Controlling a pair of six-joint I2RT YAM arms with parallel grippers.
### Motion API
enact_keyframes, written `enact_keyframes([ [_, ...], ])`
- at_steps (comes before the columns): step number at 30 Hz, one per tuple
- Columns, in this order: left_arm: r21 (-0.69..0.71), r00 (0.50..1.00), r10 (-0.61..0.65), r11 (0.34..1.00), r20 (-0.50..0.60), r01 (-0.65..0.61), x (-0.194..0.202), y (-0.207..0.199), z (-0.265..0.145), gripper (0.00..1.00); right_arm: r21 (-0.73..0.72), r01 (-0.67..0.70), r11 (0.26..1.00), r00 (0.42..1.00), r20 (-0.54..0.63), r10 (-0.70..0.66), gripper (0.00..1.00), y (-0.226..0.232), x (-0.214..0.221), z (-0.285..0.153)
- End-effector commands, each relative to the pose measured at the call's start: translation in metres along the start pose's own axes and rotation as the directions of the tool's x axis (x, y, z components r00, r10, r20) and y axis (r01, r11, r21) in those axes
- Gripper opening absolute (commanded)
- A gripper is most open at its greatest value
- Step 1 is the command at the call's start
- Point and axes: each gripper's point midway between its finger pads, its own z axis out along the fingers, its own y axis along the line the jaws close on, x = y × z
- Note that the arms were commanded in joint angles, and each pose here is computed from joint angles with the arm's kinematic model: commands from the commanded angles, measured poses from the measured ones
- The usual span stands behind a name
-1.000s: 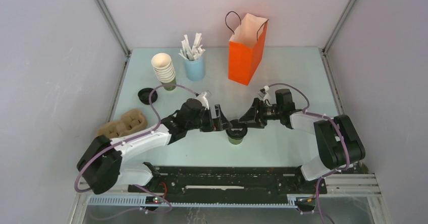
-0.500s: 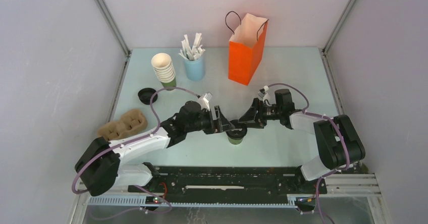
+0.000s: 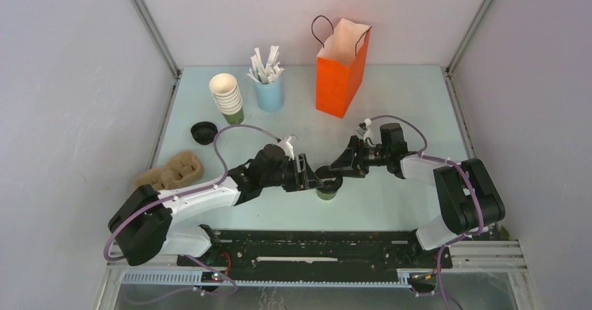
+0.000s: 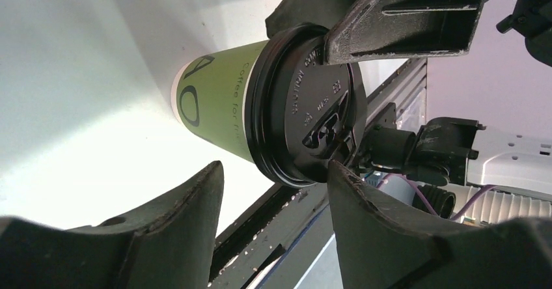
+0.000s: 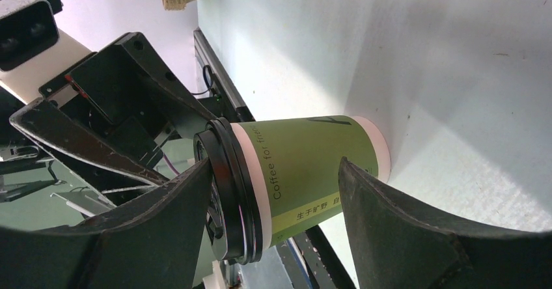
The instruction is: Pack the takeout coffee
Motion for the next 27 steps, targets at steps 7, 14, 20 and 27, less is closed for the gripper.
enact_keyframes([
  [7,-0.084,0.999,0.046,0.995,-0.006,-0.046,0.005,0.014,0.007,0.64,0.045,-0.011,0.999,1.000,0.008,0.010,0.78,-0.014,0.003,0.001],
  [14,-0.220,0.999,0.031,0.975,-0.033,-0.037,0.032,0.063,0.006,0.59,0.075,-0.065,0.995,0.998,0.018,0.064,0.78,-0.044,0.013,0.001],
  [20,-0.289,0.997,0.013,0.957,-0.081,-0.036,0.064,0.094,0.010,0.56,0.081,-0.127,0.989,0.992,0.035,0.124,0.78,-0.063,0.024,0.000],
  [27,-0.251,0.996,0.052,0.966,-0.066,-0.067,0.059,0.076,0.009,0.57,0.034,-0.045,0.998,0.998,0.047,0.043,0.86,-0.018,0.005,-0.010],
])
